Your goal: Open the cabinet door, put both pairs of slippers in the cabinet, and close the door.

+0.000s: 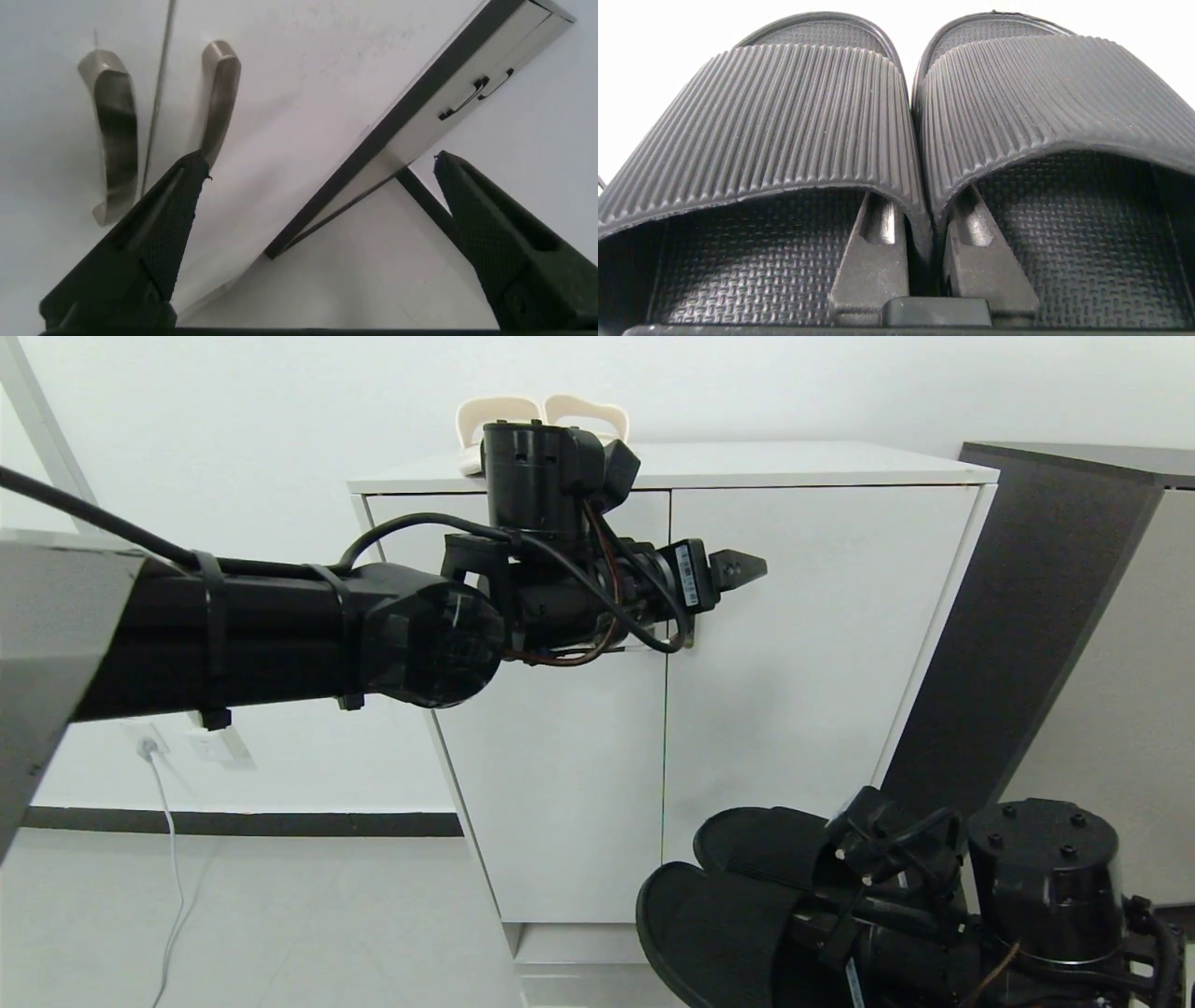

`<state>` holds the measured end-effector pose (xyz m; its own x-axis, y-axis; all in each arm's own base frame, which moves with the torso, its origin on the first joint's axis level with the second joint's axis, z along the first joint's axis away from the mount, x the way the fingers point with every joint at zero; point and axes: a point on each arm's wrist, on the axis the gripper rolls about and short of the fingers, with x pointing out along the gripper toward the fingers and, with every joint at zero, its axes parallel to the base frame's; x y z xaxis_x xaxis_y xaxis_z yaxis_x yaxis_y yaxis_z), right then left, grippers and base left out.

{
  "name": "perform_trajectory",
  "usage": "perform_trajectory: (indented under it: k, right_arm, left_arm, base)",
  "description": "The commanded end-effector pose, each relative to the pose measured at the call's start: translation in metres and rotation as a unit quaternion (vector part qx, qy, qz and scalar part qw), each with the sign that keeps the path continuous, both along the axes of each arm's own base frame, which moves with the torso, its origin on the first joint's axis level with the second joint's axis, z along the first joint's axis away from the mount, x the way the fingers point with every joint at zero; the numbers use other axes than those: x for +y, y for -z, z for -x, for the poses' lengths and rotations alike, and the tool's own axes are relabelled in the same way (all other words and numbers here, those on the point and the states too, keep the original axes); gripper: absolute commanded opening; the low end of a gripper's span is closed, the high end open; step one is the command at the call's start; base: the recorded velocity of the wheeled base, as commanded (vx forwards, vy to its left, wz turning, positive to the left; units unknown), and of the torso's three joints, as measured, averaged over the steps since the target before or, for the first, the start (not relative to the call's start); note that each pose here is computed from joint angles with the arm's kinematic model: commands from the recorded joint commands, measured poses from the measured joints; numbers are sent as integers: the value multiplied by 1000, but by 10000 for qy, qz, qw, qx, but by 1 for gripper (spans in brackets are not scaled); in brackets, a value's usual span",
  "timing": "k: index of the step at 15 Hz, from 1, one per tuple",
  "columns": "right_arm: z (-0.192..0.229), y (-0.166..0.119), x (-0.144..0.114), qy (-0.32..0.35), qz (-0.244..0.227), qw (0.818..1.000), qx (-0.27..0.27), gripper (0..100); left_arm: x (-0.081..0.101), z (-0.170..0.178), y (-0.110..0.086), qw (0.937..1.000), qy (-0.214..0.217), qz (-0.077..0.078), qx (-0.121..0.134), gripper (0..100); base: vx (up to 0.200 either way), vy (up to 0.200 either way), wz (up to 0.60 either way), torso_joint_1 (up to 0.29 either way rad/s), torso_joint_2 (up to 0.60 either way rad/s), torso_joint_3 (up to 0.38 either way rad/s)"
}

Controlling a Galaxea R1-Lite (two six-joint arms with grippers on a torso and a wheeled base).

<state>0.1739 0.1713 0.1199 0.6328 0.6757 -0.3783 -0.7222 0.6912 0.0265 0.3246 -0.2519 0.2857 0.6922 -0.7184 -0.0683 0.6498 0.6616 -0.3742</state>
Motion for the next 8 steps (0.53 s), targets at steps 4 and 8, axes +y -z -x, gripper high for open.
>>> perform_trajectory:
  k: [4, 8]
  right_arm:
    - [0, 0, 0, -5, -3, 10000, 1, 0]
    - [1, 2, -1, -40, 82, 10000, -33, 0]
  left_arm:
    - [-5, -7, -1, 10000, -7, 11, 0, 100]
    - [-12, -19, 3, 10000, -30, -26, 49, 100]
  base:
    - [0, 0, 0, 0, 0, 0]
    - [0, 0, 0, 0, 0, 0]
